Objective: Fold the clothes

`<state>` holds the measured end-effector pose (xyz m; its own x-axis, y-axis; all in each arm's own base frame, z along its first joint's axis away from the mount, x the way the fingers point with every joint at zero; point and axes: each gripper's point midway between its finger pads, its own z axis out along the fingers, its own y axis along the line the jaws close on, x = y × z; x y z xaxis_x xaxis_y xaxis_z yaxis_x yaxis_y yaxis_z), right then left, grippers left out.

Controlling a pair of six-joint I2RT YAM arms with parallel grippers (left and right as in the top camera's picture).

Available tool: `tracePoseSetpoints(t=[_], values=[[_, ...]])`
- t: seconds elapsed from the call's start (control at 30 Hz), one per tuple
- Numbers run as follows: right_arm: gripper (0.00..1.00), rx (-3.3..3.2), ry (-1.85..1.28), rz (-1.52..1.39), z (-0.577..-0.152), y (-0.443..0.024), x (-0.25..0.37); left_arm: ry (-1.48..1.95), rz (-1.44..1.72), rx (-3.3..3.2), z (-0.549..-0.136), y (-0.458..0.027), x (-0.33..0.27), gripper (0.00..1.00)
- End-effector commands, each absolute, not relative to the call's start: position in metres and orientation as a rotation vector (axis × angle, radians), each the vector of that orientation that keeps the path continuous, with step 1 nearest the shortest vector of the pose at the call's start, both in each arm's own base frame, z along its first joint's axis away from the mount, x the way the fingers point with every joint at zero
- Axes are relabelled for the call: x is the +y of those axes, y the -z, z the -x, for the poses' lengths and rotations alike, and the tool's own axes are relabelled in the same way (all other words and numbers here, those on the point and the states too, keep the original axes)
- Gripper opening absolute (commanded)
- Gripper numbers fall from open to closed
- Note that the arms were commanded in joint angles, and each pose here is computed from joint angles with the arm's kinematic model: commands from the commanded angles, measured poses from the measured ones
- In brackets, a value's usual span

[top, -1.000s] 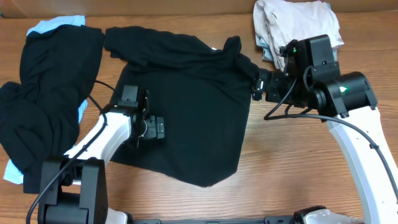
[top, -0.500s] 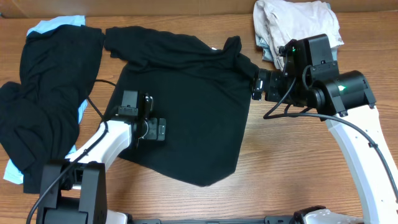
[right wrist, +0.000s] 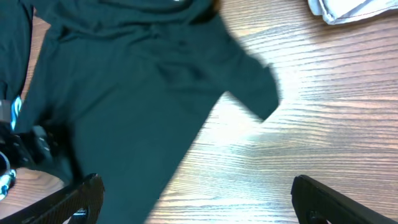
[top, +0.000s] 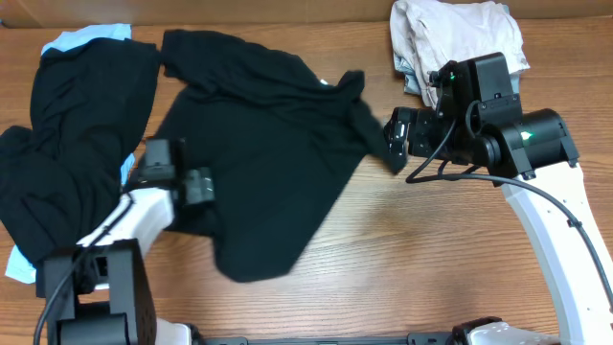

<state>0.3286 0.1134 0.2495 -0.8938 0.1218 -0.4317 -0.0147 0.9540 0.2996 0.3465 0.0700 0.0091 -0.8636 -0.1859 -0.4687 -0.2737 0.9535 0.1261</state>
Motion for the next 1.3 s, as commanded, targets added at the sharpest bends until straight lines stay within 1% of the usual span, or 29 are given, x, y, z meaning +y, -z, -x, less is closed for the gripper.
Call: tracePoseSetpoints(t=[0.0, 0.13, 0.23, 0.33, 0.5, 0.57, 0.67, 0.77, 1.0, 1.1, 1.17, 1.2, 1.27], values=[[1.0, 2.664, -0.408, -0.075, -0.335, -0.24, 0.117, -0.275, 0.348, 2.581, -0.355, -0.01, 0.092, 1.0], [1.0, 2.686, -0.402, -0.071, -0.345, -0.227, 0.12, -0.102, 0.196, 2.495, -0.387, -0.03, 0.073, 1.0], [1.0, 2.729, -0.383, -0.05, -0.352, -0.209, 0.122, -0.086, 0.144, 2.482, -0.406, -0.059, 0.063, 1.0], [1.0, 2.754, -0.367, -0.013, -0.355, -0.2, 0.122, -0.075, 0.124, 2.487, -0.415, -0.09, 0.057, 1.0], [1.0, 2.71, -0.353, 0.103, -0.368, -0.199, 0.126, 0.029, 0.224, 2.506, -0.413, -0.162, 0.044, 1.0], [1.0, 2.675, -0.353, 0.149, -0.377, -0.199, 0.129, 0.15, 0.197, 2.52, -0.406, -0.189, 0.027, 1.0], [1.0, 2.615, -0.357, 0.229, -0.398, -0.193, 0.14, 0.336, 0.142, 2.523, -0.395, -0.218, 0.001, 1.0], [1.0, 2.589, -0.379, 0.279, -0.418, -0.175, 0.159, 0.435, 0.115, 2.525, -0.388, -0.224, -0.012, 1.0], [0.99, 2.587, -0.385, 0.393, -0.447, -0.113, 0.205, 0.422, 0.139, 2.617, -0.374, -0.192, -0.01, 1.0], [0.94, 2.627, -0.286, 0.367, -0.452, -0.084, 0.202, 0.429, 0.149, 2.648, -0.368, -0.178, -0.011, 1.0], [0.9, 2.661, -0.174, 0.284, -0.457, -0.067, 0.188, 0.43, 0.154, 2.663, -0.366, -0.173, -0.011, 1.0], [0.88, 2.679, -0.117, 0.262, -0.457, -0.06, 0.18, 0.431, 0.154, 2.668, -0.364, -0.171, -0.012, 1.0], [0.79, 2.706, -0.028, 0.217, -0.457, -0.048, 0.165, 0.432, 0.157, 2.676, -0.363, -0.168, -0.012, 1.0]])
